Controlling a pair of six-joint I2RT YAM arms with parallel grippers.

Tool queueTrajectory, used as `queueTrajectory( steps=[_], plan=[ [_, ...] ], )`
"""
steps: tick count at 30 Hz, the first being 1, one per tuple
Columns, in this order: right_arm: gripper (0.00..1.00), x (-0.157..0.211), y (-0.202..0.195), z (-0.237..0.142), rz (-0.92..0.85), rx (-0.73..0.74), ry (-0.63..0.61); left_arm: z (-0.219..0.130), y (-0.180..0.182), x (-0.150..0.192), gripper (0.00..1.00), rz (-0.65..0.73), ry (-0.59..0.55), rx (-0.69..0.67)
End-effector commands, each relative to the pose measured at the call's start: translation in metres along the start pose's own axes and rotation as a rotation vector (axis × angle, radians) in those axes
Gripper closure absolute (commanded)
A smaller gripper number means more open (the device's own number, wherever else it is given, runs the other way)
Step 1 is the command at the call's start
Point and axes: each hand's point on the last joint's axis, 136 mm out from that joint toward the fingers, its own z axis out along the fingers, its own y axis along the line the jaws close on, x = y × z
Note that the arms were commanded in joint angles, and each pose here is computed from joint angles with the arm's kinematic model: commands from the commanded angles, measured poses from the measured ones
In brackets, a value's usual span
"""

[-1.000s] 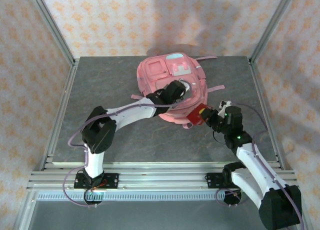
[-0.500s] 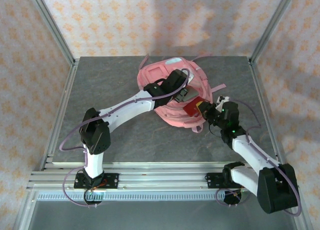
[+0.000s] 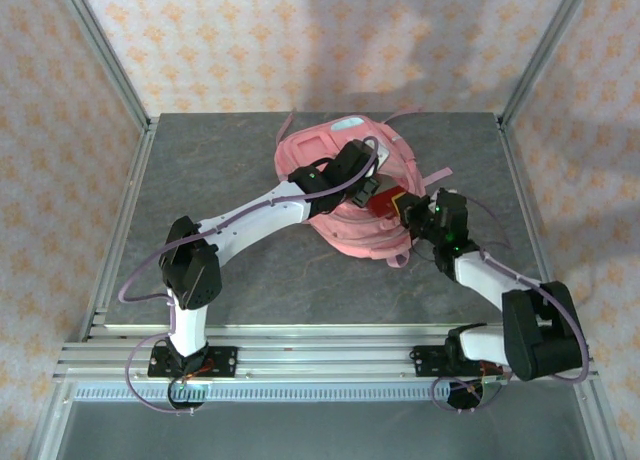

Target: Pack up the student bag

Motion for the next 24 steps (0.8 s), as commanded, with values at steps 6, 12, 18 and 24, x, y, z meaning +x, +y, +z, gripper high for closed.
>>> queueTrajectory(
  steps=[6, 12, 18, 24],
  plan=[
    [1.00, -0.016, 0.035, 0.040, 0.015, -0.062, -0.050, -0.017, -0.027, -0.037, 1.00, -0.098, -0.137, 0.107],
    [1.00, 0.007, 0.041, 0.075, 0.022, -0.071, 0.005, -0.016, -0.028, -0.041, 1.00, -0.132, -0.145, 0.111],
    [0.75, 0.021, 0.022, 0.077, -0.015, 0.019, 0.053, -0.015, -0.020, -0.038, 1.00, -0.142, -0.139, 0.073],
    [0.57, 0.026, 0.004, 0.042, -0.133, 0.138, 0.064, -0.011, -0.015, -0.033, 1.00, -0.151, -0.125, 0.055]
  ],
)
